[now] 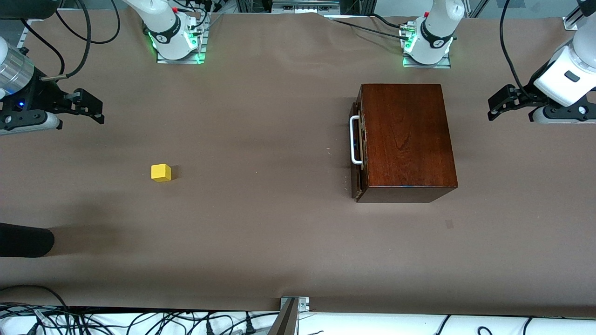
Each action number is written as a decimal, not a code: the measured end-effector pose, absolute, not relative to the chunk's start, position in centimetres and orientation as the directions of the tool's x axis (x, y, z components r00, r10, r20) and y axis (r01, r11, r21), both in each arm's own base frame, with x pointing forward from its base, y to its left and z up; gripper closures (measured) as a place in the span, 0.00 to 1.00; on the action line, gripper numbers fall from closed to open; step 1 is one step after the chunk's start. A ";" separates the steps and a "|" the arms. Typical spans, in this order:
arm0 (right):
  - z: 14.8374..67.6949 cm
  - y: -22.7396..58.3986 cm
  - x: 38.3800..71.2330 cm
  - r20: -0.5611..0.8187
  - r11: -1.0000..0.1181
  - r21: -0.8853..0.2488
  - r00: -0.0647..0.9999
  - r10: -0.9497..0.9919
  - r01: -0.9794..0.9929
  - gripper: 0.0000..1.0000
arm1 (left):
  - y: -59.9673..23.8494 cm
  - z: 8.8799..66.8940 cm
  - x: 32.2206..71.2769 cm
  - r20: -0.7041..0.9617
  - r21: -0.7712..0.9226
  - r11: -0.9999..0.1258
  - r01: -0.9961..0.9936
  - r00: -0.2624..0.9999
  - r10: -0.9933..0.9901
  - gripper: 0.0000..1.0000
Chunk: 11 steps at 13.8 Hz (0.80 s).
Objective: Open drawer, take yellow block, close drawer
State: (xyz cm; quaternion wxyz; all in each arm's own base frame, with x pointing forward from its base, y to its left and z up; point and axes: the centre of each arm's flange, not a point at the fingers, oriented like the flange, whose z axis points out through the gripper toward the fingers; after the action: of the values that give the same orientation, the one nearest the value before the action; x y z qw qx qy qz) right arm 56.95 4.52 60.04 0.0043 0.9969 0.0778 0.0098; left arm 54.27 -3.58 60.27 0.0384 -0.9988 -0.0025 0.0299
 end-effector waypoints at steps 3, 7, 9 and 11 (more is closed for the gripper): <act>60.0 4.5 56.9 0.019 -0.988 0.010 0.988 0.156 0.155 0.00 | -2.6 59.9 54.5 -0.054 -0.076 -0.997 0.021 0.998 0.025 0.00; 60.0 4.6 57.0 0.020 -0.986 0.011 0.985 0.169 0.168 0.00 | -1.9 59.1 55.0 -0.058 -0.077 -0.997 0.027 0.998 0.032 0.00; 60.2 4.6 57.1 0.027 -0.983 0.012 0.983 0.183 0.183 0.00 | -0.9 59.1 55.1 -0.061 -0.075 -0.997 0.010 0.998 0.015 0.00; 60.3 4.6 57.3 0.030 -0.983 0.013 0.982 0.184 0.184 0.00 | 0.0 59.0 55.1 -0.063 -0.073 -0.997 0.006 0.998 0.011 0.00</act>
State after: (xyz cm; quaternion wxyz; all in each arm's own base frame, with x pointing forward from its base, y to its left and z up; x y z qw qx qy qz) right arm 57.28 4.61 60.29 0.0049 0.9956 0.0923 0.0154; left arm 55.10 0.04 59.02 0.0366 -0.9988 -0.0041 0.0315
